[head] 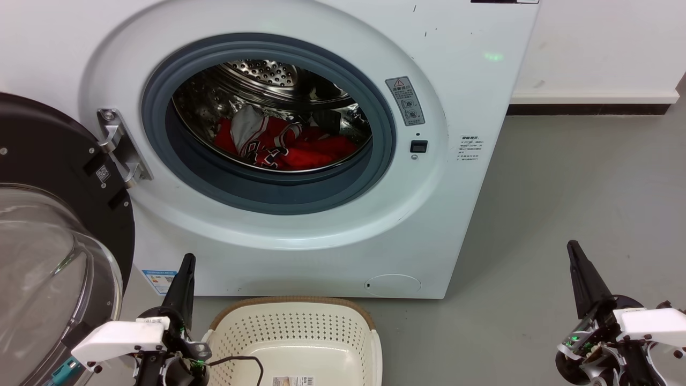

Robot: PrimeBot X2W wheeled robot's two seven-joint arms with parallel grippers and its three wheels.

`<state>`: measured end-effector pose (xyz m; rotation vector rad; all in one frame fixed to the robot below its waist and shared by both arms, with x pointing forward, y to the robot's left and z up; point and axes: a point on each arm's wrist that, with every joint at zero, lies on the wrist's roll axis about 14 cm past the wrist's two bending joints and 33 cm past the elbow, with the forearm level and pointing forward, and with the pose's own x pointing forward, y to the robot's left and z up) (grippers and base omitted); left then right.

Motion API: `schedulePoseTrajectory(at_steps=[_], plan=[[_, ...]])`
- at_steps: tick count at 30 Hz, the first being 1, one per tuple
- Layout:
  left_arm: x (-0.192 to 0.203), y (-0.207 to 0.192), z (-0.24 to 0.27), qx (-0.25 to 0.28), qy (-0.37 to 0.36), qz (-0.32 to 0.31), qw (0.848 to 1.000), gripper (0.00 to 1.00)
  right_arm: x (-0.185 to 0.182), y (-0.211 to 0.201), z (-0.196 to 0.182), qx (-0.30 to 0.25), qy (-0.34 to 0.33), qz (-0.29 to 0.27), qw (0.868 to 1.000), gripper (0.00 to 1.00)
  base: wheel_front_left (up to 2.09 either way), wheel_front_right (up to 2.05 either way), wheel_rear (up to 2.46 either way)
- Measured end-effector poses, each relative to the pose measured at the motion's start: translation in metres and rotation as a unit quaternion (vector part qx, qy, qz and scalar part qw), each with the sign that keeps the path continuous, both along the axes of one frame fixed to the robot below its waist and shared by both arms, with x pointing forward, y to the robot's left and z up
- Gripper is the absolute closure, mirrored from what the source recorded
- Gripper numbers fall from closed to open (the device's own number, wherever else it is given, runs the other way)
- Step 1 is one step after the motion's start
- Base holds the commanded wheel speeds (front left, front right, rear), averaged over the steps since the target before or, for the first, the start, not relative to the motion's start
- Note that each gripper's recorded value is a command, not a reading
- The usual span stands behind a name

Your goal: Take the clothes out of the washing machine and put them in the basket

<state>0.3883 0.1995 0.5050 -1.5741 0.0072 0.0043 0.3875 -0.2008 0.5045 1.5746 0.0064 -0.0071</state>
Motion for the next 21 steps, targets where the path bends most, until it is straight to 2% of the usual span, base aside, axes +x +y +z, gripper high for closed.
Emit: schedulePoseTrajectory(at_steps=[17, 18, 21], plan=[[0.000, 0.000, 0.000, 0.000, 0.000, 0.000, 1.000, 1.00, 0.000, 0.000, 0.000, 0.000, 0.000, 0.000, 1.000, 1.00, 0.00, 0.00, 0.00], [-0.001, 0.000, -0.003, -0.001, 0.004, 0.000, 1.000, 0.00, -0.001, 0.000, -0.003, 0.000, 0.004, 0.000, 1.000, 0.00, 0.00, 0.00, 0.00], [-0.009, -0.001, -0.021, -0.003, 0.031, 0.000, 1.000, 0.00, -0.009, -0.001, -0.020, 0.002, 0.029, -0.001, 1.000, 0.00, 0.00, 0.00, 0.00]])
